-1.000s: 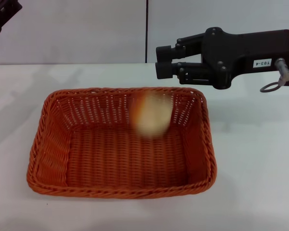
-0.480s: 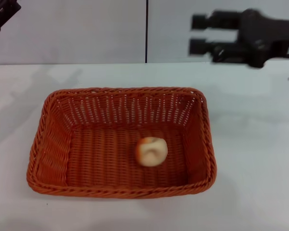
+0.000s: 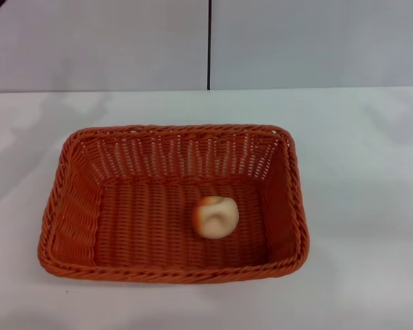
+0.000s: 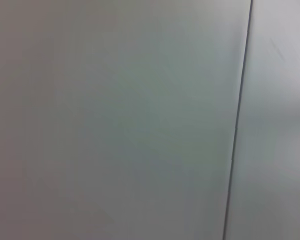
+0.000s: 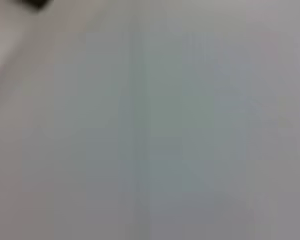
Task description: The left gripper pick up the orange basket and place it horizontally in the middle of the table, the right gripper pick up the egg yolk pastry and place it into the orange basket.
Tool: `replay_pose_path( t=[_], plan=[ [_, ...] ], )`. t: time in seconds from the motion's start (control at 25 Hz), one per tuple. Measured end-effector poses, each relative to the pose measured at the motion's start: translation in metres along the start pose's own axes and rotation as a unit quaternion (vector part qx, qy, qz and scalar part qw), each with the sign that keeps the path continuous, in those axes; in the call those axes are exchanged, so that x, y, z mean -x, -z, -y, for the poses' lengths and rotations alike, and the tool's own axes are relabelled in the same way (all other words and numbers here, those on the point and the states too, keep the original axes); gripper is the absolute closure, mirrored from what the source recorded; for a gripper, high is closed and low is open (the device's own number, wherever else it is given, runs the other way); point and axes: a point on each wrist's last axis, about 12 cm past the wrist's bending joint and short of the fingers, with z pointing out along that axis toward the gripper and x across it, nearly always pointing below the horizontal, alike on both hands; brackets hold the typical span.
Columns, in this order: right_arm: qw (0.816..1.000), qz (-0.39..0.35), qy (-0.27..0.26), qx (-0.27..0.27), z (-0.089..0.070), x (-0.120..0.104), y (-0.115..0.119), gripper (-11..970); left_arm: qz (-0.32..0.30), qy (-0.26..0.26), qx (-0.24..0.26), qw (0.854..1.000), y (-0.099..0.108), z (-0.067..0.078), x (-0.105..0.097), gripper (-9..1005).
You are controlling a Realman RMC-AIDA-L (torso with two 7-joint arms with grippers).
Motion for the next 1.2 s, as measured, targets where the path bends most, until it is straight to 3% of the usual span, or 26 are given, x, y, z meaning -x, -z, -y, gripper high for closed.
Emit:
replay_pose_path(
  t=[0.08, 0.12, 0.16, 0.2, 0.4, 0.64, 0.72, 0.84, 0.88, 1.2],
  plan=[
    [0.998, 0.023, 0.015, -0.061, 0.005, -0.002, 0.02, 285, 0.006, -0.002, 0.003, 1.0, 0.0, 0.0, 0.001, 167],
    [0.991, 0.041, 0.037, -0.123, 0.009, -0.005, 0.04, 285, 0.016, -0.008, 0.007, 1.0, 0.001, -0.001, 0.002, 167],
    [0.991, 0.041, 0.037, -0.123, 0.009, -0.005, 0.04, 285, 0.016, -0.008, 0.007, 1.0, 0.001, -0.001, 0.002, 167],
    [0.983, 0.051, 0.059, -0.166, 0.008, -0.009, 0.053, 285, 0.034, -0.018, 0.013, 0.999, 0.002, 0.0, 0.001, 167],
    [0.964, 0.063, 0.099, -0.239, 0.004, -0.017, 0.074, 285, 0.078, -0.051, 0.035, 0.995, 0.01, 0.004, -0.003, 167],
    [0.951, 0.072, 0.097, -0.283, 0.001, -0.022, 0.085, 286, 0.12, -0.115, 0.089, 0.982, 0.021, 0.006, -0.011, 167],
    [0.947, 0.074, 0.094, -0.299, 0.0, -0.023, 0.09, 285, 0.134, -0.154, 0.136, 0.969, 0.027, 0.006, -0.017, 167],
    [0.944, 0.075, 0.092, -0.308, 0.0, -0.024, 0.093, 285, 0.136, -0.166, 0.148, 0.965, 0.028, 0.007, -0.02, 167],
    [0.943, 0.075, 0.091, -0.311, 0.0, -0.024, 0.094, 285, 0.139, -0.189, 0.174, 0.956, 0.031, 0.008, -0.025, 167],
    [0.938, 0.065, 0.083, -0.331, 0.002, -0.028, 0.097, 286, 0.144, -0.204, 0.198, 0.948, 0.033, 0.01, -0.029, 167]
  ],
)
